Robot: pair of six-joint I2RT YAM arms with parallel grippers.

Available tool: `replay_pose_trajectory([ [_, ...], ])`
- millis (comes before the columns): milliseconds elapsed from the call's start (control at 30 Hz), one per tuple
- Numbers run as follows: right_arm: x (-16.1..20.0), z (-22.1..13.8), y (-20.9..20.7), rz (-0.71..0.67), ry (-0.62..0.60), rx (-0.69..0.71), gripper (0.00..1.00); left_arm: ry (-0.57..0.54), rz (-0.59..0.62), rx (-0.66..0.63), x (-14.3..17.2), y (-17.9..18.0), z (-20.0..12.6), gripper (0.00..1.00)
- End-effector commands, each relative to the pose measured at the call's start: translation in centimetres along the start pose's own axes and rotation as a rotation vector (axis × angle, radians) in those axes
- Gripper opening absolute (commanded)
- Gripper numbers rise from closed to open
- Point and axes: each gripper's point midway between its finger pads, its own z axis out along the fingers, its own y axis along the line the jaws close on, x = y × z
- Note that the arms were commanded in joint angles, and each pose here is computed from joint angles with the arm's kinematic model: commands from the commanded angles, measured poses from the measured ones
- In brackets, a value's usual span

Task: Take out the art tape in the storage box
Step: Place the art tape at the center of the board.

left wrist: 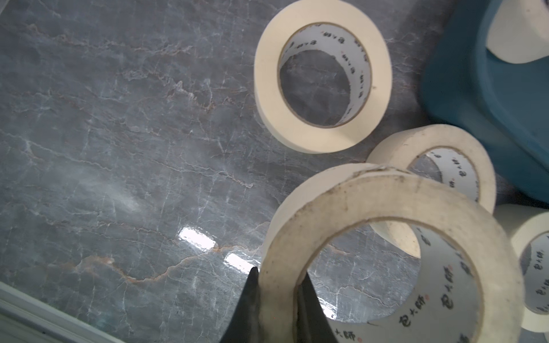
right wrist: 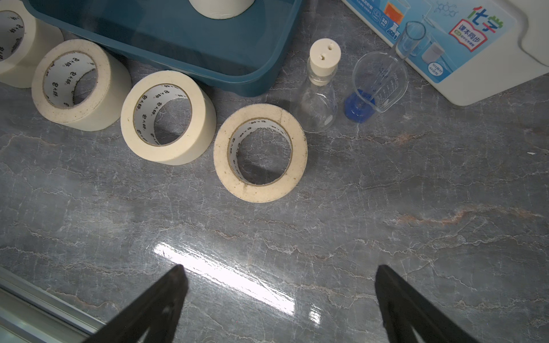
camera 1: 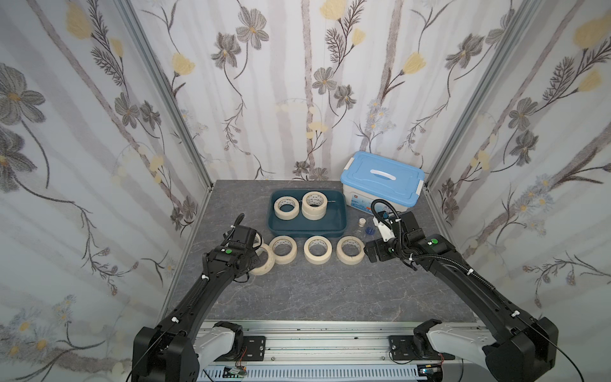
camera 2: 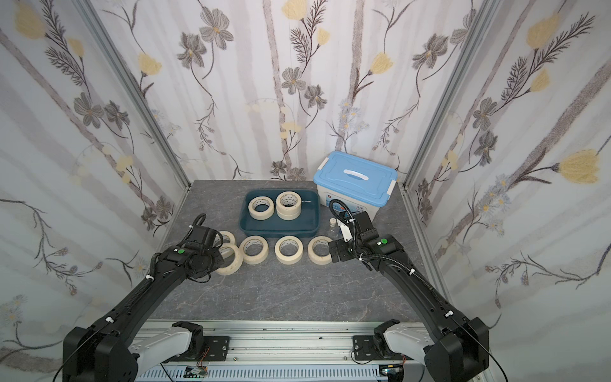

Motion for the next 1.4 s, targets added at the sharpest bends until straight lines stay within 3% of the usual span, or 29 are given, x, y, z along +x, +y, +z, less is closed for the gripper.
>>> replay_pose_trajectory([
  [0, -0.3, -0.3, -0.1, -0.006, -0.016, 0.002, 1.0, 0.01, -0.1, -0.066, 0.6, 1.9, 0.6, 0.09],
  [367, -0.7, -0.1, -0.4, 0.002, -0.016, 0.009, 1.0, 0.057, -0.201, -0.149, 2.6, 5.1, 2.4, 0.06],
  [833, -0.5, 0.1, -0.4, 0.005, -0.005, 0.009, 1.0, 0.008, -0.207, -0.212, 1.1, 5.9, 4.4, 0.06],
  [1133, -0.3, 0.3, -0.4, 0.008, 0.003, 0.01, 1.0, 0.033, -0.176, -0.181, 1.5, 5.4, 5.2, 0.29],
  [1267, -0.3, 0.3, -0.4, 0.008, 0.002, 0.008, 1.0, 0.03, -0.165, -0.197, 1.5, 5.7, 5.2, 0.35],
  [1367, -0.4, 0.2, -0.4, 0.009, -0.004, 0.009, 1.0, 0.013, -0.157, -0.201, 1.0, 5.7, 4.8, 0.48],
])
